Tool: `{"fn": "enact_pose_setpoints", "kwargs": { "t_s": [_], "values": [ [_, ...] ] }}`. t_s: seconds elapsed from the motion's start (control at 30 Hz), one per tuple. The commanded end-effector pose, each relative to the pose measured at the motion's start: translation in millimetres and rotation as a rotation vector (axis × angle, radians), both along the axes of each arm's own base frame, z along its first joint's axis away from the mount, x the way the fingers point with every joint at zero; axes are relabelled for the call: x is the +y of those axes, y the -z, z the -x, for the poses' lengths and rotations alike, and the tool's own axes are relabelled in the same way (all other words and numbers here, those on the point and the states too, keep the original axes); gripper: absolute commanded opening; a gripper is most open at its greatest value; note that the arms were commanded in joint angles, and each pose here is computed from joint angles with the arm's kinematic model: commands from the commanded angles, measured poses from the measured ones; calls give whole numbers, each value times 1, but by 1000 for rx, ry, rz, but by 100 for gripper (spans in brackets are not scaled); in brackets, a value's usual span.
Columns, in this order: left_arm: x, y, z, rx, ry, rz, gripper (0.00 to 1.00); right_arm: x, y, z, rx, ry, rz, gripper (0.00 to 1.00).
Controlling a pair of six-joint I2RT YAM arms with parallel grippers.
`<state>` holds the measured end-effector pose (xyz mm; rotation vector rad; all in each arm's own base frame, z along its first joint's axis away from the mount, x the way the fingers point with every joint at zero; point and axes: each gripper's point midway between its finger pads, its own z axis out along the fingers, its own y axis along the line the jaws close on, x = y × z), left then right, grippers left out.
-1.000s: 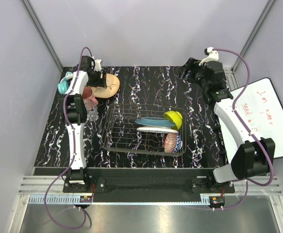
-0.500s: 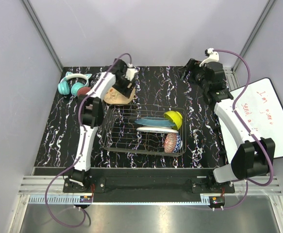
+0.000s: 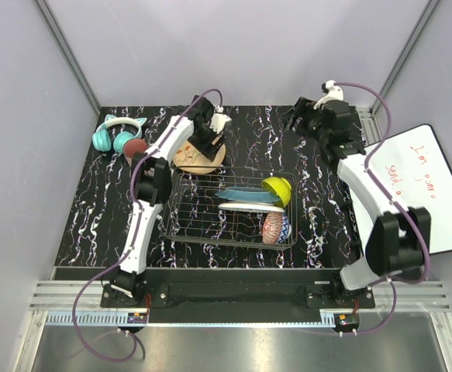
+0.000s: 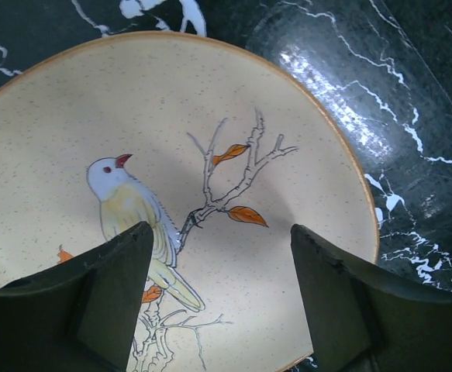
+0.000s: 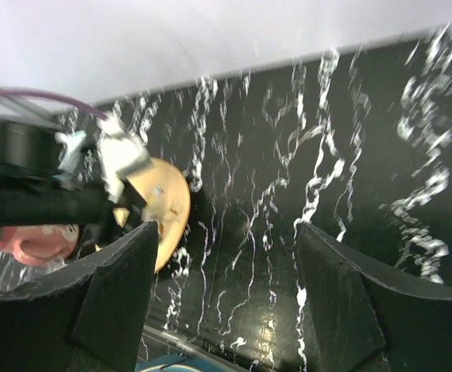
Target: Load the mixed dishes into the dish rack
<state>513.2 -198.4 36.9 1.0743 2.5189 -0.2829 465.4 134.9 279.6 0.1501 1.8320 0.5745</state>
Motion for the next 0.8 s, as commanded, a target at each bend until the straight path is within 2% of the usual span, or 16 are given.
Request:
{"fn": "enact_pose_setpoints", "kwargs": {
  "t_s": [0.0, 0.03, 0.07, 0.1, 0.13, 0.37, 0.57, 0.67, 0.77],
  "values": [
    [19, -92, -37, -215, -127, 105, 72, 24, 46, -25, 120, -91, -94, 80],
    [38, -118, -44, -262, -194, 141, 70, 33, 50, -26, 141, -132, -129, 79],
    [43, -130, -46, -265, -264, 210, 69, 37, 68, -33, 182, -144, -143, 78],
    [53, -127, -51, -279, -302, 239, 68, 42, 64, -38, 178, -159, -159, 78],
    [74, -143, -54, -313, -348, 254, 68, 48, 65, -39, 190, -190, -185, 77],
    [148, -113, -46, -198, -522, 208, 68, 88, 102, -50, 326, -372, -337, 75],
    [145, -66, -26, -1, -500, 184, 68, 111, 124, -69, 407, -465, -441, 72],
    [132, -59, -19, 60, -447, 226, 68, 127, 135, -75, 427, -495, -439, 72],
    [120, -50, -11, 89, -389, 207, 68, 145, 152, -72, 474, -532, -451, 70]
  ]
}}
